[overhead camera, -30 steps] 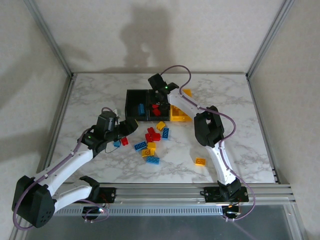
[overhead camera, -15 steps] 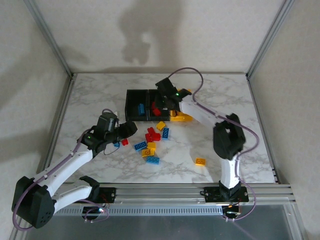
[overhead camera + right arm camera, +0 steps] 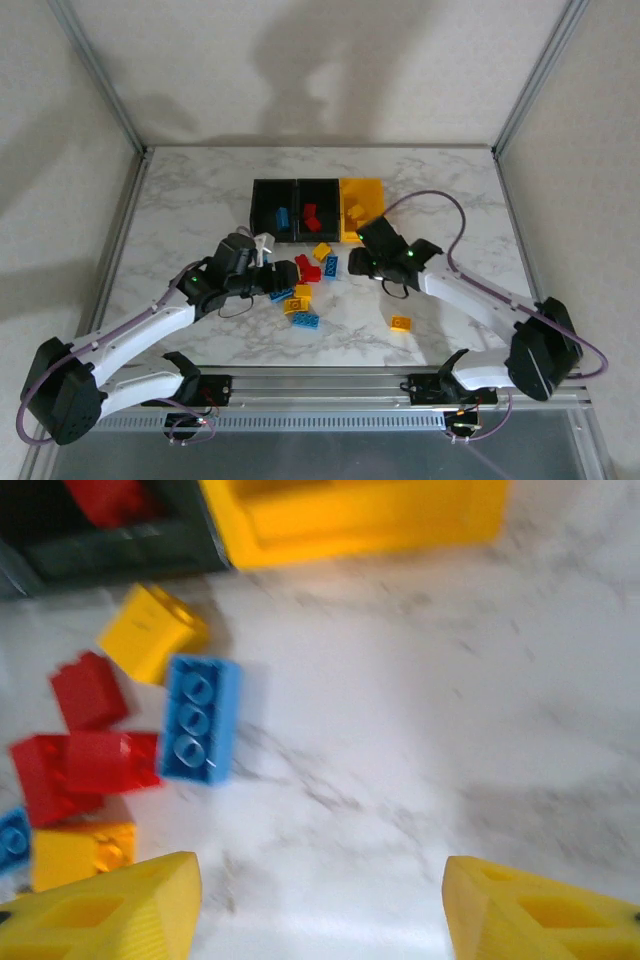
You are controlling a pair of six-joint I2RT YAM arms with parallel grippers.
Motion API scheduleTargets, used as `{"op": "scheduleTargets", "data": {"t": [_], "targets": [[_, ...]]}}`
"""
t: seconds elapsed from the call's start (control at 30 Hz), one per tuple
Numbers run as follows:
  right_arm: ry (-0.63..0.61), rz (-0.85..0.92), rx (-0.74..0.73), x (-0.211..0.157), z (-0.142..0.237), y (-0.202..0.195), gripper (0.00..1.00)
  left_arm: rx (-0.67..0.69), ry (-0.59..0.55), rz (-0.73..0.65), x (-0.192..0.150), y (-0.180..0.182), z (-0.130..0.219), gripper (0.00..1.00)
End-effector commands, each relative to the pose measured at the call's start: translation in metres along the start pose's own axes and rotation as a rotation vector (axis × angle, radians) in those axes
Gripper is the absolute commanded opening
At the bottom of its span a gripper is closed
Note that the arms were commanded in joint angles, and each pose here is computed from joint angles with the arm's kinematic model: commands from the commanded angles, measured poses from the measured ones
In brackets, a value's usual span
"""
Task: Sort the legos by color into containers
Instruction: Pick up the lego from the bottom-right of the table.
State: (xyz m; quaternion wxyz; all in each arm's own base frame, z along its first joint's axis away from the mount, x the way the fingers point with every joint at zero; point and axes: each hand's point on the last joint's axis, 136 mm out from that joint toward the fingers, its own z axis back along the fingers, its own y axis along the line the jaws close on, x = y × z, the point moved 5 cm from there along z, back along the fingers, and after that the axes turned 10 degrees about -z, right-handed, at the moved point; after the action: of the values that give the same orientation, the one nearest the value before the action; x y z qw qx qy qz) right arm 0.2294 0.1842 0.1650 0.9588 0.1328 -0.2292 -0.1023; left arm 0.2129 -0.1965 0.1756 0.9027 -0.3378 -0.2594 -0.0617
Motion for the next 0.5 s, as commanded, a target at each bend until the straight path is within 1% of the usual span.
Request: {"op": "scheduleTargets", "data": {"t": [0.0, 0.1, 0.27, 0.47], "targets": [[0.038, -0.09, -0.089, -0.022, 0.008, -0.035, 0.67, -0.084, 0.026, -0.084, -0.005, -0.022, -0.006, 0.68], [0.073, -0.13, -0.156, -0.04, 0.01, -0.06, 0.71, -0.099, 0.063, -0.121, -0.015, -0.031, -0.012, 0.68], [0.111, -0.181, -0.242, -0.061, 0.007, -0.089, 0.76, -0.113, 0.075, -0.132, -0.018, -0.037, -0.019, 0.68], [0.16, -0.218, -0.225, -0.08, -0.005, -0.102, 0.76, -0.112, 0.087, -0.135, -0.022, -0.038, -0.025, 0.68]]}}
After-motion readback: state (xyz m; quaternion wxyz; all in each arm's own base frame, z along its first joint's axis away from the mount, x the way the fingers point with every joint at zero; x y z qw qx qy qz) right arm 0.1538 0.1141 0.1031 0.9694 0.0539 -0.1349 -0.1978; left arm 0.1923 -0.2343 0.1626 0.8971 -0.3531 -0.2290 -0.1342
